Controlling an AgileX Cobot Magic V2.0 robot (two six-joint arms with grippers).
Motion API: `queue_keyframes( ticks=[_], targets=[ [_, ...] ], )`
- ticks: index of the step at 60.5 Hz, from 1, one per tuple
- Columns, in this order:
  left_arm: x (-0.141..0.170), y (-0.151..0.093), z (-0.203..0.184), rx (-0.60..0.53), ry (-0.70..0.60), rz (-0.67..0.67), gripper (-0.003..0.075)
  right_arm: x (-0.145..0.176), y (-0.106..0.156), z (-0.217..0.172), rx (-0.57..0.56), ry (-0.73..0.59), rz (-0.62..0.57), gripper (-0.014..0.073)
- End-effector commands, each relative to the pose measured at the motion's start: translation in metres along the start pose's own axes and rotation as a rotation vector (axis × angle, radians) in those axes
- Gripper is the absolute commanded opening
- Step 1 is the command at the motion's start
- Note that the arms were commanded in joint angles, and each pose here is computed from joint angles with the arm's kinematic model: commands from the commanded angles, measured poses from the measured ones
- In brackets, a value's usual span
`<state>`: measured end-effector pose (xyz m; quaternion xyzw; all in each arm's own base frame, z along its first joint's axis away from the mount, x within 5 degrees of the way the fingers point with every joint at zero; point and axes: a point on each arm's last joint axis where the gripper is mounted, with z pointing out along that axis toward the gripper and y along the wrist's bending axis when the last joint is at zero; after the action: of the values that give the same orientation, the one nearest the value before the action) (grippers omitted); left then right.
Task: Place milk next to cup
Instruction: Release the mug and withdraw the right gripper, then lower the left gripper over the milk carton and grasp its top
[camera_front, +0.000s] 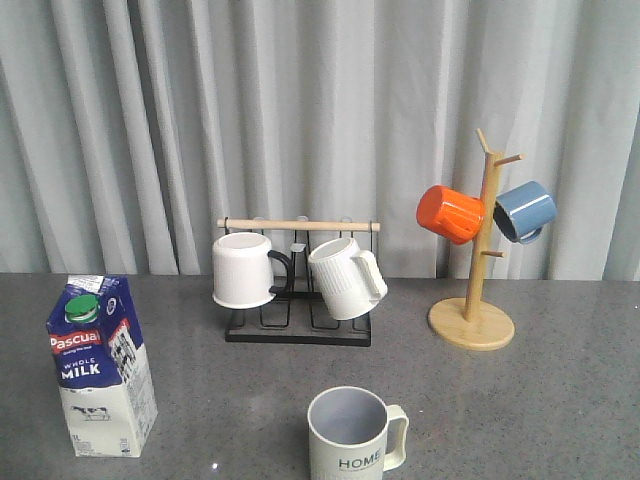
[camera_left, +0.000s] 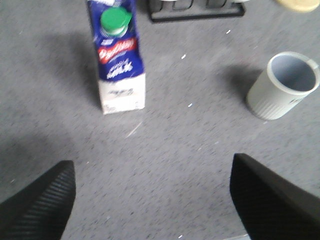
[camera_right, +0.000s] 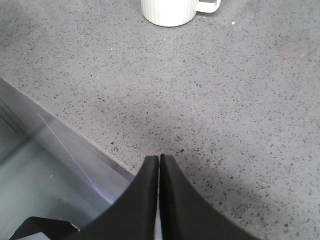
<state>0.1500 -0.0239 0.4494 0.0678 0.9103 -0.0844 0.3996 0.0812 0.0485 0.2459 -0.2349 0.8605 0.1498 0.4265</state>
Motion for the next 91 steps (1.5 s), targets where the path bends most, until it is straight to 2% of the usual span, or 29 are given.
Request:
queue_keyframes(
  ticks=[1, 18, 35, 41, 51, 73, 91],
  targets=[
    [-0.011, -0.007, -0.01, 0.055, -0.091, -0.008, 0.0578, -0.014, -0.001, -0.004, 0.018, -0.086, 0.013, -0.0006],
    [-0.022, -0.004, 0.007, 0.053, -0.043, -0.08, 0.0542, -0.014, -0.001, -0.004, 0.018, -0.086, 0.013, -0.0006],
    [-0.072, 0.005, 0.037, 0.015, 0.009, -0.078, 0.0541, -0.013, -0.001, -0.004, 0.015, -0.081, 0.013, -0.0006],
    [-0.086, 0.012, 0.053, -0.024, 0.032, -0.066, 0.0541, -0.012, -0.001, -0.004, 0.011, -0.071, 0.012, -0.0006],
    [-0.103, 0.016, 0.079, -0.024, 0.052, -0.071, 0.0541, -0.012, -0.001, -0.004, 0.009, -0.067, 0.012, -0.0006],
    [-0.109, 0.027, 0.144, -0.022, 0.129, -0.094, 0.0541, -0.012, -0.001, -0.004, 0.011, -0.066, 0.01, -0.0006],
    [-0.11, 0.031, 0.17, -0.026, 0.141, -0.092, 0.0541, -0.011, -0.001, -0.004, 0.01, -0.064, 0.01, -0.0006]
  ],
)
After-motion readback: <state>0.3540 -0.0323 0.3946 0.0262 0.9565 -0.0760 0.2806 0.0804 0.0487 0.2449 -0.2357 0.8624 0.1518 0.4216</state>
